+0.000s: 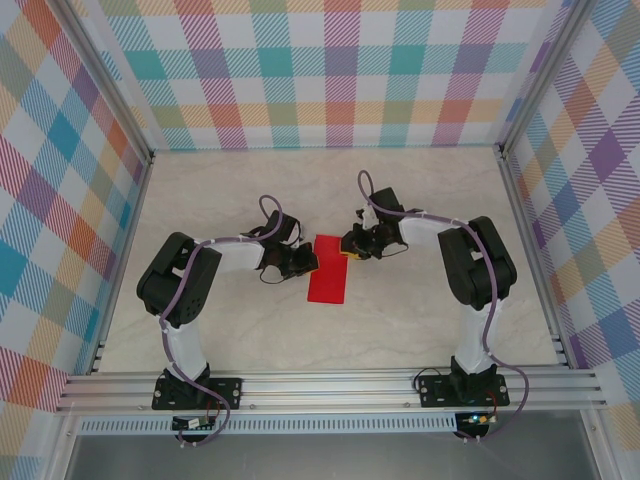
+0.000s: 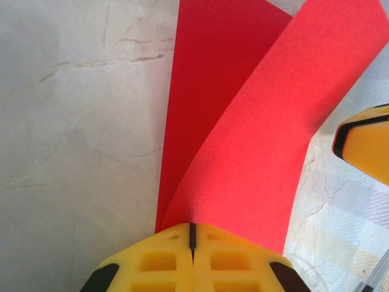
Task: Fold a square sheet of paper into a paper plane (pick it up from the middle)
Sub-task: Fold the square sheet of paper in half at the center of the table.
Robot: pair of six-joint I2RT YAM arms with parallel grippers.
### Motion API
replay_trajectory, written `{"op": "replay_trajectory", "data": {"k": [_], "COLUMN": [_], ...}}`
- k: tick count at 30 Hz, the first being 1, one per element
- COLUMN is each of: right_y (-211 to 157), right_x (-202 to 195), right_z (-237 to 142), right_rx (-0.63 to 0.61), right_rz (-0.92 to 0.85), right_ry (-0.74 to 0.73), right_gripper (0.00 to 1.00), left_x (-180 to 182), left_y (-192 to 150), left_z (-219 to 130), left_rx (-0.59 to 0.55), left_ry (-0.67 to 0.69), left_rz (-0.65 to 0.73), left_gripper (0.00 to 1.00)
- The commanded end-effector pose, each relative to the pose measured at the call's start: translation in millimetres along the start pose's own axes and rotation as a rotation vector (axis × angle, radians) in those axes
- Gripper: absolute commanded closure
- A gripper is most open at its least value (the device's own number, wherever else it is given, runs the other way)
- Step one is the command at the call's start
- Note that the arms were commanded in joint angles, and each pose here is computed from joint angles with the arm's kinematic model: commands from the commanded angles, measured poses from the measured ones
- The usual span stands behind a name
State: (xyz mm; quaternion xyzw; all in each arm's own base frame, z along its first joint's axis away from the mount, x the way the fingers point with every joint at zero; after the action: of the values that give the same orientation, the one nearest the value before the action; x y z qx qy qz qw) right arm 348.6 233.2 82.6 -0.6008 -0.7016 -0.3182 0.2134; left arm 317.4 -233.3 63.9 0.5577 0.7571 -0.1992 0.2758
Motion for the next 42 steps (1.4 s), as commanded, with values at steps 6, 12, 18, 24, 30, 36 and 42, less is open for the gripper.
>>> {"op": "replay_trajectory", "data": {"k": [6,12,18,24,30,36,42], "right_y": [-7,3,19,21,16,28,46], "right_x": [-18,-2,14,-5,-20,-7,-1], "right_z": [20,5,0,17,28,15,3], "right_rx": [0.046,0.018,-0.006,0.013,0.03,0.0,-0.029], "right_rz": [0.023,-0.02,-0.052,-0.006,0.029,0.024,0.019], "right_ry": [-0.039,-0.035,0.026,0.002,-0.014,0.035,0.068], "right_gripper": [0.82,0.81,0.81,0.81,0.81,0.81,0.81], "left_x": [57,60,62,61,59,59,60], "left_y": [-29,-29,-30,-30,-30,-29,-29], "left_z": [17,17,16,16,12,11,13], "left_rx": [0.101,0.096,0.09,0.092,0.088,0.087,0.09], "left_ry": [0.242,0.258,0.263,0.261,0.258,0.27,0.268], "left_rz": [-0.073,-0.071,-0.07,-0.071,-0.064,-0.058,-0.061], "left_gripper": [1.0,1.0,1.0,1.0,1.0,1.0,1.0]}}
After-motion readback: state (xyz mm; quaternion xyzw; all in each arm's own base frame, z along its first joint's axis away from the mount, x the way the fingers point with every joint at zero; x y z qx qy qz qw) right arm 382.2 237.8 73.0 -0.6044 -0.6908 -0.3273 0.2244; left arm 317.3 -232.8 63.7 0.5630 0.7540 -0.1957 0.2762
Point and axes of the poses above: each hand's point on the last joint's axis, 136 mm out from that joint toward the fingers, its own z axis out along the fingers, its own x axis along the line the jaws close on, y = z × x, the point moved 6 cm from there along -z, back along the fingers, and after that the axes turned 11 degrees about -z, right-handed, at the moved point
